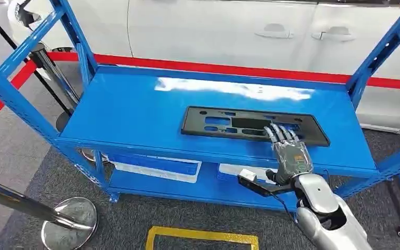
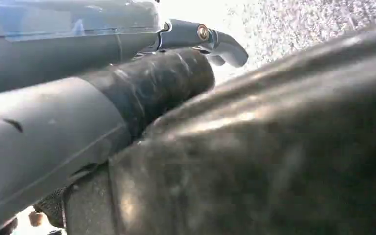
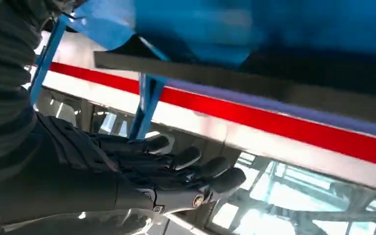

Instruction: Take the parts from the cabinet and place them on the table.

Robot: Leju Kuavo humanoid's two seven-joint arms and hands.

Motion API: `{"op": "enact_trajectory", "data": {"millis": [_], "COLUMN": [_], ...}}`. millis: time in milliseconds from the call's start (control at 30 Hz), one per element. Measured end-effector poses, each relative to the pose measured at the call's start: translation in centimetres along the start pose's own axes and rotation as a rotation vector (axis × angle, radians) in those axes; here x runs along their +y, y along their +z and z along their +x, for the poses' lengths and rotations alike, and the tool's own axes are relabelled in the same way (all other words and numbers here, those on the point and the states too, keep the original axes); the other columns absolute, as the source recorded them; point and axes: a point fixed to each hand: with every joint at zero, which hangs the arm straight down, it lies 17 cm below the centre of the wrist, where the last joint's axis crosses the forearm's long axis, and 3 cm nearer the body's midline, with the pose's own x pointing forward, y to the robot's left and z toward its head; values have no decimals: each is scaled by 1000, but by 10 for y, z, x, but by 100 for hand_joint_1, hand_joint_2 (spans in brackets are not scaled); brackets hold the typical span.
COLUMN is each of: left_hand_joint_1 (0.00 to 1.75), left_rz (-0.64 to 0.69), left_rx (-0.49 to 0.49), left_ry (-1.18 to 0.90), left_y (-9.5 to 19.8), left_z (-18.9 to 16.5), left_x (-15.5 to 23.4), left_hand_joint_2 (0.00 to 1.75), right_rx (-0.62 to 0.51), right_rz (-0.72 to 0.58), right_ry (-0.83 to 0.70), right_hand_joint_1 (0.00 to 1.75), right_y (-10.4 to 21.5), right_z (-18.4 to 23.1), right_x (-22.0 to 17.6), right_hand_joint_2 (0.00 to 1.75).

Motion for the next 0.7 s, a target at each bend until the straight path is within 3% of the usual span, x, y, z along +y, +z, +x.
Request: {"op": "enact_trajectory", "data": {"millis": [700], "left_hand_joint_1": [0], "left_rz": [0], "left_rx": [9], "left_ry": [-18], "left_y": [1], "left_z": [-1], "left_x": [-2], "left_hand_joint_2": [0], "right_rx": [16], "right_rz": [18], "right_ry": [-2], "right_hand_joint_1": [0], "right_y": [-2], "right_z": [-2], "right_x": [12], "right_hand_joint_2": [175]}}
